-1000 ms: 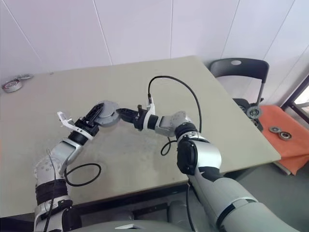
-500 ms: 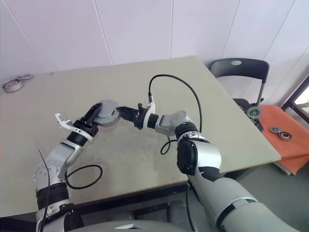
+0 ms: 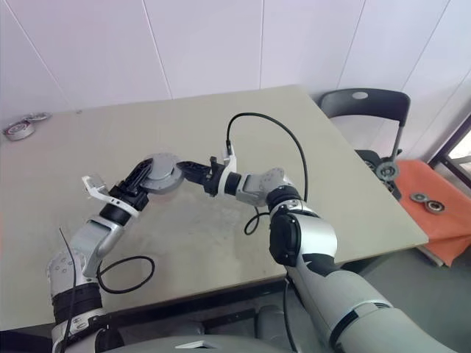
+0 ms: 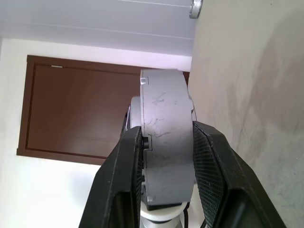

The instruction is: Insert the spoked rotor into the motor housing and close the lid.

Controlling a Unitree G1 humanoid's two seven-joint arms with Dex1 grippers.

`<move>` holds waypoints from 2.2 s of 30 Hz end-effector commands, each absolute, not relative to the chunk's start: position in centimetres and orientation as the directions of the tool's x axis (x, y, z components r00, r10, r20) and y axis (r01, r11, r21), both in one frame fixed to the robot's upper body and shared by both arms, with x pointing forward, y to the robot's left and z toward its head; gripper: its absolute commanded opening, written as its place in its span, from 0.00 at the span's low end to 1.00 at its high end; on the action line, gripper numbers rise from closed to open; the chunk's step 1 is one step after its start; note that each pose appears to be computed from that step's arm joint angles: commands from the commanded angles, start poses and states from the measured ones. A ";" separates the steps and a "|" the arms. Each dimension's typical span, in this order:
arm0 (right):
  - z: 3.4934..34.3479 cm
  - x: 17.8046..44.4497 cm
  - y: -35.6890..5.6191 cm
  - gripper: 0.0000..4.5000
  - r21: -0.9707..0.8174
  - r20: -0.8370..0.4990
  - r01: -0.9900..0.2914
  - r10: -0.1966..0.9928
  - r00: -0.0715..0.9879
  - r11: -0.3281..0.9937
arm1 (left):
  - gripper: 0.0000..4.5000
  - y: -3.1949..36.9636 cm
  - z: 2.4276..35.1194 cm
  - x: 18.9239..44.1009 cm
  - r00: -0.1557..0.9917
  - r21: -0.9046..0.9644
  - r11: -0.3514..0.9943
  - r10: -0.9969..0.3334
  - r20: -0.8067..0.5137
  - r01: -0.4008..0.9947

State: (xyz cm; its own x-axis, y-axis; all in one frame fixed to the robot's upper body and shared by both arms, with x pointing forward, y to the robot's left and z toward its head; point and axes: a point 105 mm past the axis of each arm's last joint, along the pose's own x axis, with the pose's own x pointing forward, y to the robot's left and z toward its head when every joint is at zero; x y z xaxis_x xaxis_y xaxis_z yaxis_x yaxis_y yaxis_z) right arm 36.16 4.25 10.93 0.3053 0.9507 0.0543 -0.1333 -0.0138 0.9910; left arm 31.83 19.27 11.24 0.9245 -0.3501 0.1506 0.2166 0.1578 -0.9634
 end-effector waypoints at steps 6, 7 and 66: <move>11.7 36.6 5.1 0.27 0.985 0.049 -0.170 0.947 0.318 0.006 | 0.49 14.7 18.0 29.8 0.731 -0.890 -0.041 -0.555 0.397 0.453; 11.7 36.6 5.1 0.27 0.985 0.048 -0.170 0.947 0.319 0.007 | 0.49 14.6 17.8 29.7 0.724 -0.894 -0.045 -0.569 0.390 0.446; 11.0 36.2 5.2 0.63 0.961 0.017 -0.268 0.960 0.279 0.061 | 0.48 17.3 16.3 29.9 0.794 -0.892 0.116 -0.517 0.321 0.436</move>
